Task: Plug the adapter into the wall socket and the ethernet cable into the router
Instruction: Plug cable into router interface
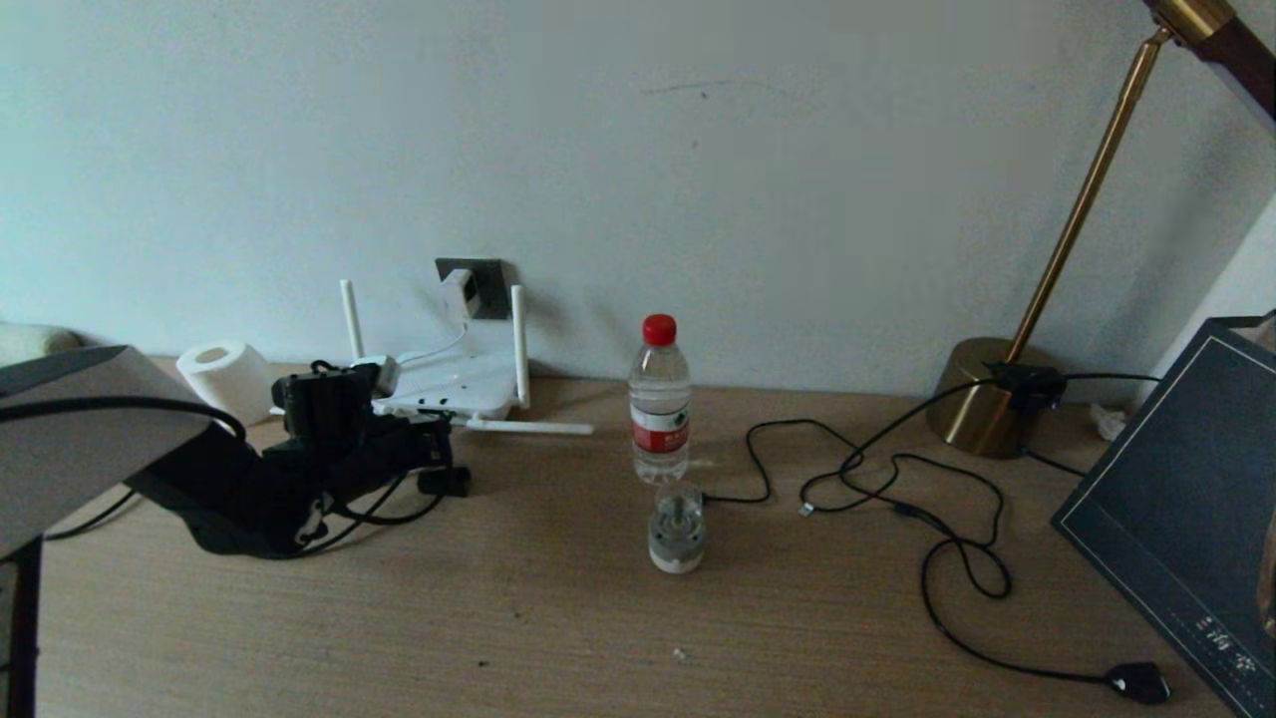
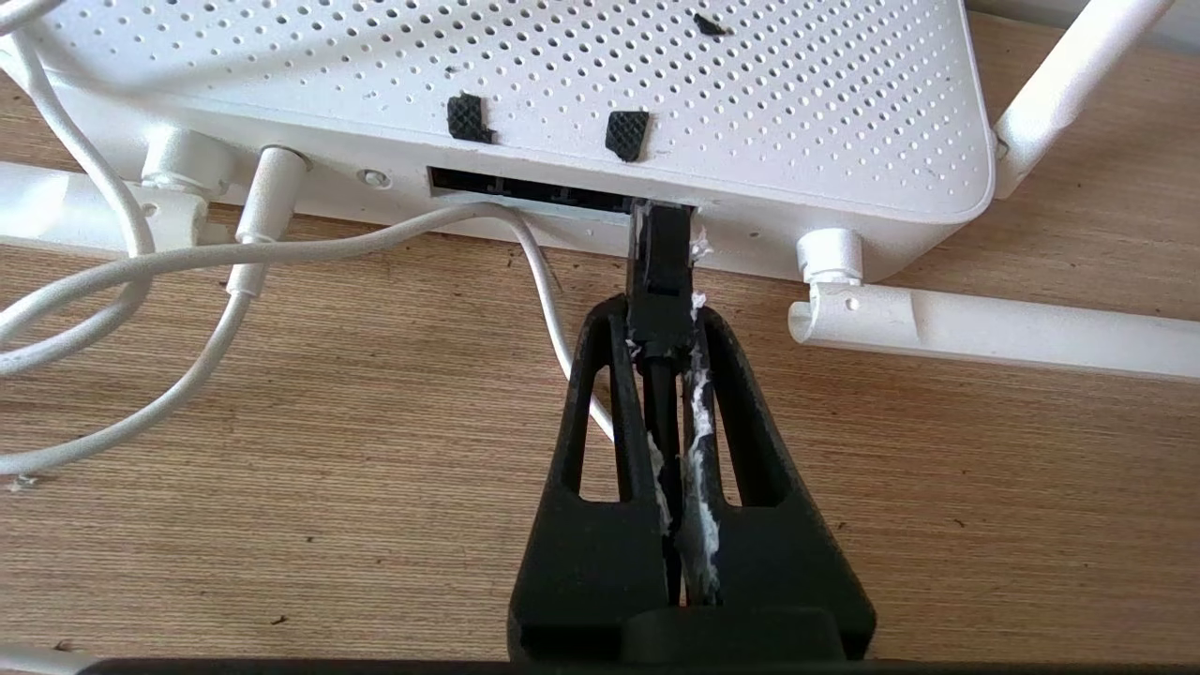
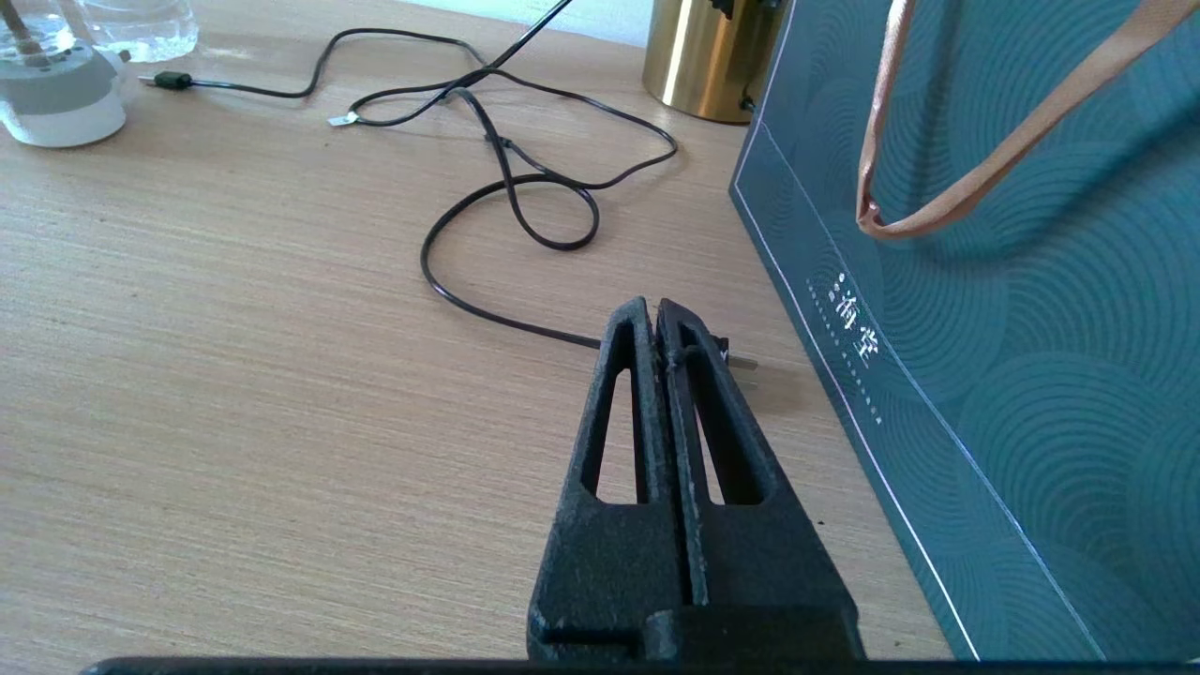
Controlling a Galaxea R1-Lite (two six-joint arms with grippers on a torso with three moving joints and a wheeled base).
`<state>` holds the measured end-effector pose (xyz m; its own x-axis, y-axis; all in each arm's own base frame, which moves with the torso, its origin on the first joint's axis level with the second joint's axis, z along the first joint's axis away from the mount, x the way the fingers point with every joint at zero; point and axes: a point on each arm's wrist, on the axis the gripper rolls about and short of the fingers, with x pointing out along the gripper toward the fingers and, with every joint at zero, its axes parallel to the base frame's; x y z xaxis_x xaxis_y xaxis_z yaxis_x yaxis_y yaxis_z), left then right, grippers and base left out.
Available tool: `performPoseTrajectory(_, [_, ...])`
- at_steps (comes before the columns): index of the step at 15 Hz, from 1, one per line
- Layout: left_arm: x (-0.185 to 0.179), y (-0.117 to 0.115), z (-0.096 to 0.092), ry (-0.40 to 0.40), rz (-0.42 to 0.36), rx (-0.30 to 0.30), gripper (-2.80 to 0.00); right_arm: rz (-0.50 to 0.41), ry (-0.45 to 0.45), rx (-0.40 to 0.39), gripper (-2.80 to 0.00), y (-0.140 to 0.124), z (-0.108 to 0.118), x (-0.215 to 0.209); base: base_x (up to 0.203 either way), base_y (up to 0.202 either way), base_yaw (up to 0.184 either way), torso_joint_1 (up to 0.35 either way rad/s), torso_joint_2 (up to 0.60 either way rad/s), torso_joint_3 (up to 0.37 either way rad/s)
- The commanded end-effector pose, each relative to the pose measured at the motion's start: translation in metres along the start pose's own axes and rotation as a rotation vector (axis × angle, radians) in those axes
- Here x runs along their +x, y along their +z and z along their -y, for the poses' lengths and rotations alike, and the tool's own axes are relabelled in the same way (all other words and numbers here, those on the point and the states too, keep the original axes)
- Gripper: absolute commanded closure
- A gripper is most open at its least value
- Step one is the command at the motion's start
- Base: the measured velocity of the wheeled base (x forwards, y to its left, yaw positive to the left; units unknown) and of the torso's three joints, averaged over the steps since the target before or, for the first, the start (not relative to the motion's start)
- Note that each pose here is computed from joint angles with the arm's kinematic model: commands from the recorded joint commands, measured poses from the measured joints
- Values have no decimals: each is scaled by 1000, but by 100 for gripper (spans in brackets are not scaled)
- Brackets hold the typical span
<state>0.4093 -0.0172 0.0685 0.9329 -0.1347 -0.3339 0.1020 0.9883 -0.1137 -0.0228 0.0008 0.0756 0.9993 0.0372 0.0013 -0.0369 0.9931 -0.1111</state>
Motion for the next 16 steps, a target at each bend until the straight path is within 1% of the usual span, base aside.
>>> performPoseTrajectory(1, [1, 1, 0, -1, 9, 0, 0, -1, 1, -1, 0, 0, 0, 0, 0, 0, 0, 0, 0, 0])
performPoseTrajectory(16, [5, 1, -1, 1, 0, -1, 0, -1, 1, -1, 0, 0, 0, 0, 0, 0, 0, 0, 0, 0])
